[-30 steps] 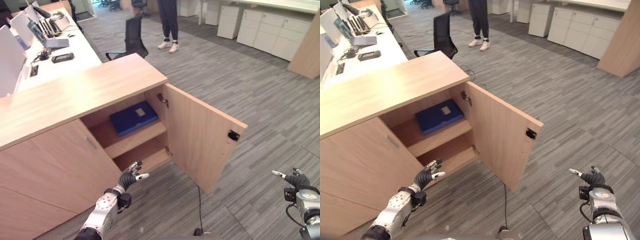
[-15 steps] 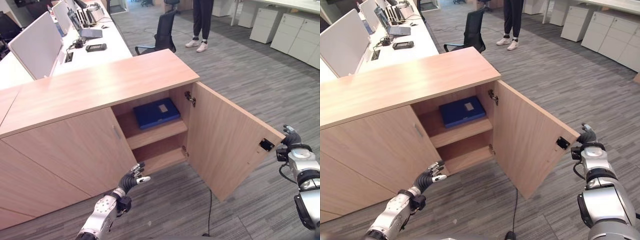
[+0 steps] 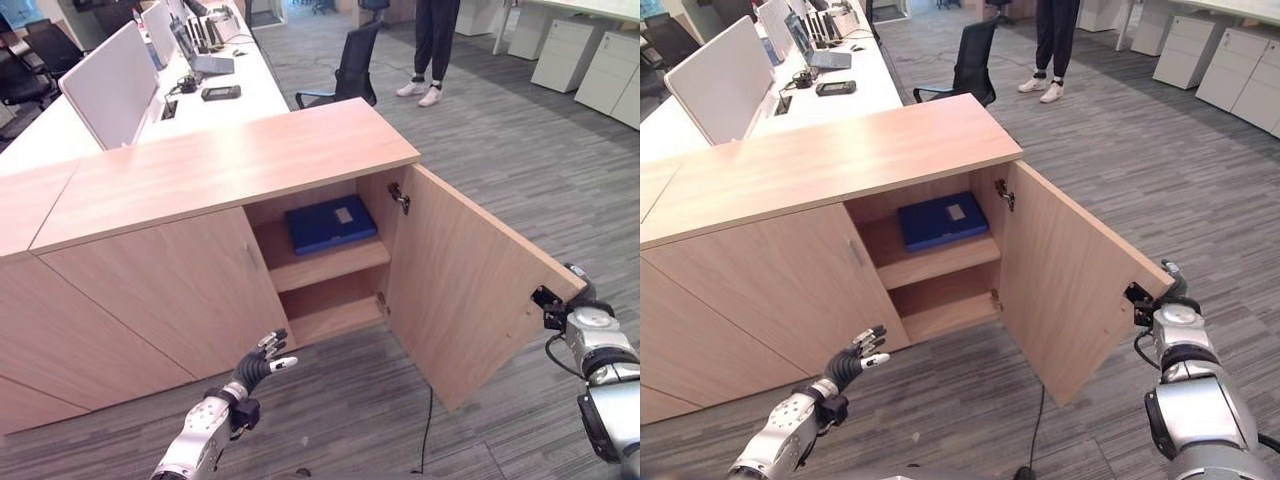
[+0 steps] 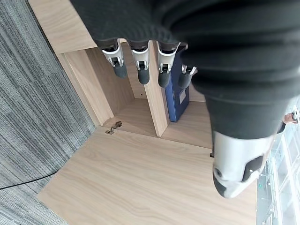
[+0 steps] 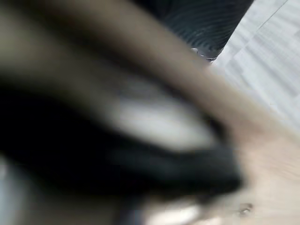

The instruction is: Put the empty folder in the office cabinet

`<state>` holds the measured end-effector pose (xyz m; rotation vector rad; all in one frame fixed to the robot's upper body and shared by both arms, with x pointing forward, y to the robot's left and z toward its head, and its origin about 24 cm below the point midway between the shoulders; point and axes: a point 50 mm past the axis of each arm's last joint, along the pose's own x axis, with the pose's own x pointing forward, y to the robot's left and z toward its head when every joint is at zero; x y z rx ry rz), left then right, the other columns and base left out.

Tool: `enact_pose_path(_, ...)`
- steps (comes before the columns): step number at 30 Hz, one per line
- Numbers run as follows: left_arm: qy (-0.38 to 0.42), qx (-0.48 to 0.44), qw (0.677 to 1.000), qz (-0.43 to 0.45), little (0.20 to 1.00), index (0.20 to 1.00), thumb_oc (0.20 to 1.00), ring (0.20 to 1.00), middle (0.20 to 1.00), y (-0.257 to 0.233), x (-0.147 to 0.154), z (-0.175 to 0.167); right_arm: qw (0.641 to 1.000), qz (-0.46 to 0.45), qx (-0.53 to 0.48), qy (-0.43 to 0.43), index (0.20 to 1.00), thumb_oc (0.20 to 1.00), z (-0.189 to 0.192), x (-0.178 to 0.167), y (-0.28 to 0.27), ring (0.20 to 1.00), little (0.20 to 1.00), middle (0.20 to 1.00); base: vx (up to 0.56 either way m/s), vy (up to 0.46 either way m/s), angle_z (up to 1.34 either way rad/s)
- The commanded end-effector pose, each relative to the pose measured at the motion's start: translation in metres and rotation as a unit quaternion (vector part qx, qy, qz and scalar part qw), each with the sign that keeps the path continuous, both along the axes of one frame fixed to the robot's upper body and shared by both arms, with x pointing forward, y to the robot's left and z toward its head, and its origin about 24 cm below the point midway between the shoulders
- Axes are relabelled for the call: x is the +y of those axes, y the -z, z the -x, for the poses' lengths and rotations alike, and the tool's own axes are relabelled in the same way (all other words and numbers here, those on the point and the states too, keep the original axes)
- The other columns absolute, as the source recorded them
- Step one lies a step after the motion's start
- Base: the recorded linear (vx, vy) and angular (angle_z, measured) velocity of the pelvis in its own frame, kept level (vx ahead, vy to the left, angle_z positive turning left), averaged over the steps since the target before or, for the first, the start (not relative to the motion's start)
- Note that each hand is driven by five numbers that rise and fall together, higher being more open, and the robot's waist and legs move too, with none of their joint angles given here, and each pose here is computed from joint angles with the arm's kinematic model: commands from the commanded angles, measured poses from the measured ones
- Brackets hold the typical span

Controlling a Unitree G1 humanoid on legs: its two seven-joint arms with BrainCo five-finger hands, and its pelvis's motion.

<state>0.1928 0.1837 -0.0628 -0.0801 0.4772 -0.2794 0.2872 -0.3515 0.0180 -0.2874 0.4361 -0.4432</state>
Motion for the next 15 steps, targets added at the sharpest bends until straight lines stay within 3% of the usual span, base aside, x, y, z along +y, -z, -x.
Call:
enact_pose_path(1, 0.005, -0.069, 0.998, -0.006, 1.0, 1.0, 1.0, 1.0, 1.0, -0.026, 0.003, -0.023, 0.988, -0.082, -0.009, -0.132, 1.0, 1.0, -0.023, 0.092, 0.03, 1.0, 1.0, 1.0, 0.03, 0.0, 0.01)
enact_pose_path(8, -0.048, -0.066, 0.997, -0.007, 1.0, 1.0, 1.0, 1.0, 1.0, -0.021, 0.015, -0.017, 0.967, -0.122, 0.011, -0.223, 1.0, 1.0, 0.033, 0.137, 0.069, 1.0, 1.0, 1.0, 0.04, -0.012, 0.02)
enact_pose_path(15, -0.086, -0.061, 0.994, -0.018, 1.0, 1.0, 1.0, 1.0, 1.0, -0.017, 0.025, -0.014, 0.945, -0.137, 0.006, -0.297, 1.0, 1.0, 0.057, 0.168, 0.071, 1.0, 1.0, 1.0, 0.01, -0.034, 0.02)
